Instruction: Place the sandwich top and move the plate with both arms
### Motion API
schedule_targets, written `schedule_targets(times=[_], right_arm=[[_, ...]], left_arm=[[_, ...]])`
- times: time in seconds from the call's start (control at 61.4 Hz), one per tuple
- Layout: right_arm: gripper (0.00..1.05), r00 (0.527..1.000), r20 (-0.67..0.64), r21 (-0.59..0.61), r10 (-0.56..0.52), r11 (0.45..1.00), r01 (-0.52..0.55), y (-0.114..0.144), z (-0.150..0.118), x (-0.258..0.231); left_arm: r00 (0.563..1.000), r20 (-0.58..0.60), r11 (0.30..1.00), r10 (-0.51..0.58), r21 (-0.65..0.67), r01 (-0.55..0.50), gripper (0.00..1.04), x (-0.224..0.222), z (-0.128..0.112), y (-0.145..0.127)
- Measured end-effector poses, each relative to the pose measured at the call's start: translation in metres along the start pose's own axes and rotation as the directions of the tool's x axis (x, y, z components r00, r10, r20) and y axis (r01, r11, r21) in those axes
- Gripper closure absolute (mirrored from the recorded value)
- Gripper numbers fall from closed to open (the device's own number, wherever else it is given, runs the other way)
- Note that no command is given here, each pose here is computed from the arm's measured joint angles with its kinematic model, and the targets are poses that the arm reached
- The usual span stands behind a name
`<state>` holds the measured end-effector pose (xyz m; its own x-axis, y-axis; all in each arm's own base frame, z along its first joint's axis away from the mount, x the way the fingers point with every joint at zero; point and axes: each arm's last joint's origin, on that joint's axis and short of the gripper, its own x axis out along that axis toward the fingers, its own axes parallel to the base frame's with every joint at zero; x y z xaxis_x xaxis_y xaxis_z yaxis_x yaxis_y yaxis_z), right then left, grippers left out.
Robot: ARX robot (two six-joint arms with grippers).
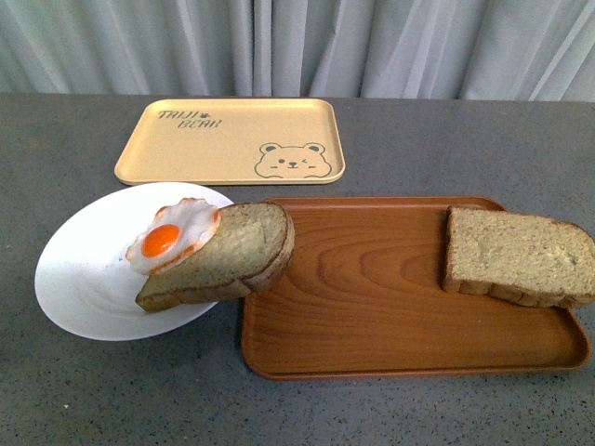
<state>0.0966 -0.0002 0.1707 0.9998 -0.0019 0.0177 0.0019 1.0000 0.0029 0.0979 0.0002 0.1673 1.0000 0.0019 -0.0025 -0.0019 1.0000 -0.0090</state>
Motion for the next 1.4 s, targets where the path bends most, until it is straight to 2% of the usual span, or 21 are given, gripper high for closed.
schedule_targets(times=[0.733, 0.782, 0.831, 0.88, 0.945, 1.01, 1.108, 1.222, 1.401], right_arm=[[0.09, 1.0, 0.0, 0.0, 0.0, 1.0, 0.0, 0.0, 0.0, 0.0], [0.09, 0.993, -0.117, -0.013, 0.011, 1.0, -0.013, -0.001, -0.001, 0.001], [0.09, 0.964, -0.266, -0.009, 0.0, 1.0, -0.003, -0.01, 0.003, 0.01], [0.09, 0.954, -0.299, 0.006, -0.03, 0.999, 0.034, -0.023, 0.012, 0.023], [0.09, 0.947, -0.28, -0.024, -0.156, 0.987, 0.156, -0.053, 0.023, 0.05], [0.09, 0.931, -0.313, 0.0, -0.185, 0.981, 0.195, -0.078, 0.015, 0.076], [0.09, 0.9, -0.421, 0.097, -0.108, 0.982, 0.163, -0.093, -0.015, 0.104], [0.09, 0.829, -0.558, 0.224, -0.028, 0.957, 0.183, -0.098, -0.053, 0.127], [0.09, 0.797, -0.589, 0.385, 0.13, 0.913, 0.137, -0.082, -0.065, 0.165]], left_arm=[[1.0, 0.0, 1.0, 0.0, 0.0, 0.0, 0.09, 0.0, 0.0, 0.0], [1.0, 0.0, 1.0, 0.0, 0.0, 0.0, 0.09, 0.0, 0.0, 0.0], [1.0, 0.0, 1.0, 0.0, 0.0, 0.0, 0.09, 0.0, 0.0, 0.0], [1.0, 0.0, 1.0, 0.0, 0.0, 0.0, 0.09, 0.0, 0.0, 0.0], [1.0, 0.0, 1.0, 0.0, 0.001, 0.0, 0.09, 0.0, 0.0, 0.0], [1.0, 0.0, 1.0, 0.0, 0.001, 0.0, 0.09, 0.0, 0.0, 0.0], [1.0, 0.0, 1.0, 0.0, 0.001, 0.0, 0.09, 0.0, 0.0, 0.0], [1.0, 0.0, 1.0, 0.0, 0.001, 0.0, 0.09, 0.0, 0.0, 0.0], [1.0, 0.0, 1.0, 0.0, 0.001, 0.0, 0.09, 0.0, 0.0, 0.0]])
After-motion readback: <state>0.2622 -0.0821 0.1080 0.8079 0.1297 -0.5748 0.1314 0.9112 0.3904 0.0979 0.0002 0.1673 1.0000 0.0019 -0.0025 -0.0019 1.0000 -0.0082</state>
